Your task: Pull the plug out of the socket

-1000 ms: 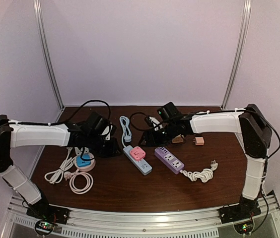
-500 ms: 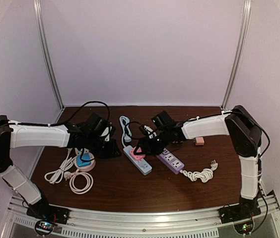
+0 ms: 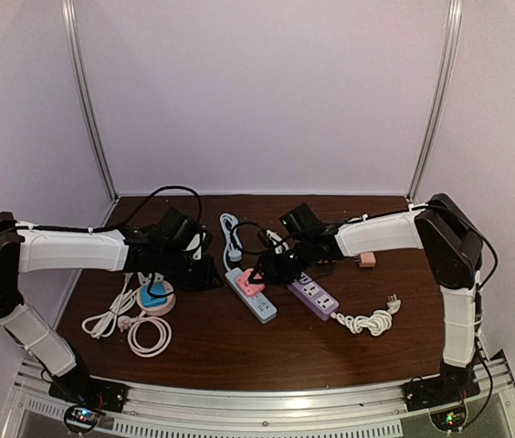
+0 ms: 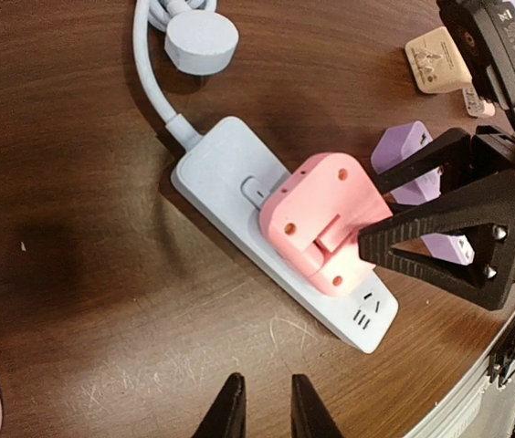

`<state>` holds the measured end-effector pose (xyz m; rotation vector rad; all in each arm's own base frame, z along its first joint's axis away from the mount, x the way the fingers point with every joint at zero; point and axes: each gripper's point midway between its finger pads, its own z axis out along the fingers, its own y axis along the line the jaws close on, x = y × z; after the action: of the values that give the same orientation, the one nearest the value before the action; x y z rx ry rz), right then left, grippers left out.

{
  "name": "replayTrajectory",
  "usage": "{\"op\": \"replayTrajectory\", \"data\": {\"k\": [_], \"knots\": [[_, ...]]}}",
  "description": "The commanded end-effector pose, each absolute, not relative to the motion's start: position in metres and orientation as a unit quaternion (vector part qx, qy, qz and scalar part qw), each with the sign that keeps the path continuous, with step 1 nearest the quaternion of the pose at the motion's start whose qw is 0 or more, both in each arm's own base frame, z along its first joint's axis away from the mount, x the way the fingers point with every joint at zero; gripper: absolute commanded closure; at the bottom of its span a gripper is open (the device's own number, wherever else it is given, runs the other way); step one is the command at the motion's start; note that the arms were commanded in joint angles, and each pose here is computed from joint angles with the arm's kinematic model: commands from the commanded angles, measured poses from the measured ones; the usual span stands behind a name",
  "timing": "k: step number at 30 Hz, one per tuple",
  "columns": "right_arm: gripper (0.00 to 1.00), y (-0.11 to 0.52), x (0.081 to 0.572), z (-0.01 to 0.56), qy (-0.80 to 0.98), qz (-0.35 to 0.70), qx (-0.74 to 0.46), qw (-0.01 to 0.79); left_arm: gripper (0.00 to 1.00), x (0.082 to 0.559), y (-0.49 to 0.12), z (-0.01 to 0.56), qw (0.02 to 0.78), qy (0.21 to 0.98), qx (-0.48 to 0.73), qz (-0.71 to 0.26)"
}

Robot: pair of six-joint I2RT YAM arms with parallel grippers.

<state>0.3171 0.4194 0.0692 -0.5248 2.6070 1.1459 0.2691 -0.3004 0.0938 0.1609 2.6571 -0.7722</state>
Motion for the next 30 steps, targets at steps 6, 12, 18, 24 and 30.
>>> {"op": "replayTrajectory", "data": {"k": [6,12,18,24,30], "knots": [[0.66,0.424,0.315,0.101,0.88,0.408,-0.183,0.164,0.8,0.281,-0.307,0.097,0.199,0.936,0.052,-0.284],[0.68,0.429,0.314,0.095,0.88,0.408,-0.184,0.157,0.81,0.282,-0.309,0.096,0.198,0.936,0.052,-0.286],[0.73,0.435,0.315,0.092,0.88,0.41,-0.184,0.152,0.83,0.285,-0.311,0.096,0.197,0.936,0.052,-0.287],[0.9,0.436,0.313,0.09,0.881,0.412,-0.182,0.144,0.84,0.296,-0.312,0.096,0.201,0.932,0.043,-0.298],[1.0,0.434,0.307,0.095,0.882,0.416,-0.175,0.132,0.89,0.317,-0.314,0.099,0.206,0.93,0.031,-0.304]]}}
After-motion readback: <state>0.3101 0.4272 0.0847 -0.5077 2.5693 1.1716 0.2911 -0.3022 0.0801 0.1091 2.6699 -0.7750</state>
